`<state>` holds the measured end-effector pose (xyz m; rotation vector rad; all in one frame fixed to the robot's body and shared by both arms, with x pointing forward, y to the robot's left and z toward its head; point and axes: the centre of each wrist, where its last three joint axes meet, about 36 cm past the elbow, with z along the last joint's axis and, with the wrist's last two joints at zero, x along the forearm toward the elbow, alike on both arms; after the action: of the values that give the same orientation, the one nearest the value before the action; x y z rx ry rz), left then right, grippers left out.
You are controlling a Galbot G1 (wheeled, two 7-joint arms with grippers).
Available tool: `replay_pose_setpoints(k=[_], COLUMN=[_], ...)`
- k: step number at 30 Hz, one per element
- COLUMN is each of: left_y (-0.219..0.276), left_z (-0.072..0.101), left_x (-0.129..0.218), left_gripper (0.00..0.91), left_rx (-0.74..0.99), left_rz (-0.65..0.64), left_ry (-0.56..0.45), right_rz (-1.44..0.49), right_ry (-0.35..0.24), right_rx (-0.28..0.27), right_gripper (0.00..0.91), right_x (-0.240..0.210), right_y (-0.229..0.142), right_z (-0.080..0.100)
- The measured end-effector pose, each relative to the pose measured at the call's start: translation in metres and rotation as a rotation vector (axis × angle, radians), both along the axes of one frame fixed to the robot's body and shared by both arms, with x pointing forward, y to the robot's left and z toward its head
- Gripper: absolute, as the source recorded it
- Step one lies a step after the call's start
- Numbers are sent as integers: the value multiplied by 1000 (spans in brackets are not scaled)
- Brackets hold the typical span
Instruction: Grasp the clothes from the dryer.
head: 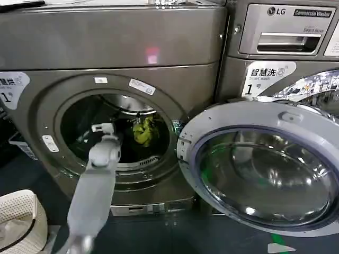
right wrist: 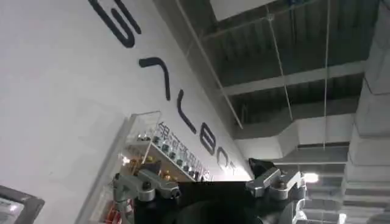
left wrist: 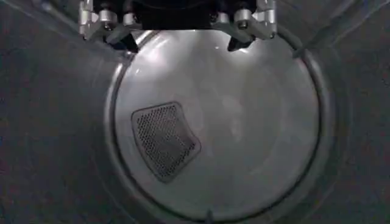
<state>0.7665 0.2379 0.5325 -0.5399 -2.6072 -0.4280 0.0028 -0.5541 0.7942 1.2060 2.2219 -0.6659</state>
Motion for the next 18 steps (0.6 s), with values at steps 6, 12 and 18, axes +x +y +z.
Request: replay_pose_setpoints(k=[6,12,18], left_y=[6,14,26], left_z=[11,18,20], left_x=[12,20,25], left_gripper=[907,907,907], left_rx=[163,324,528], left_rz=[-175,-350,-483], left_ry=[69,144,226], right_rz=[2,-4,0], right_ry=[-1,-1,-2], right_rx=[-1,-2,-2], right_gripper=[907,907,907], right_x=[2,1,3], right_y=[-2,-5,-6], right_z=[0,0,-1])
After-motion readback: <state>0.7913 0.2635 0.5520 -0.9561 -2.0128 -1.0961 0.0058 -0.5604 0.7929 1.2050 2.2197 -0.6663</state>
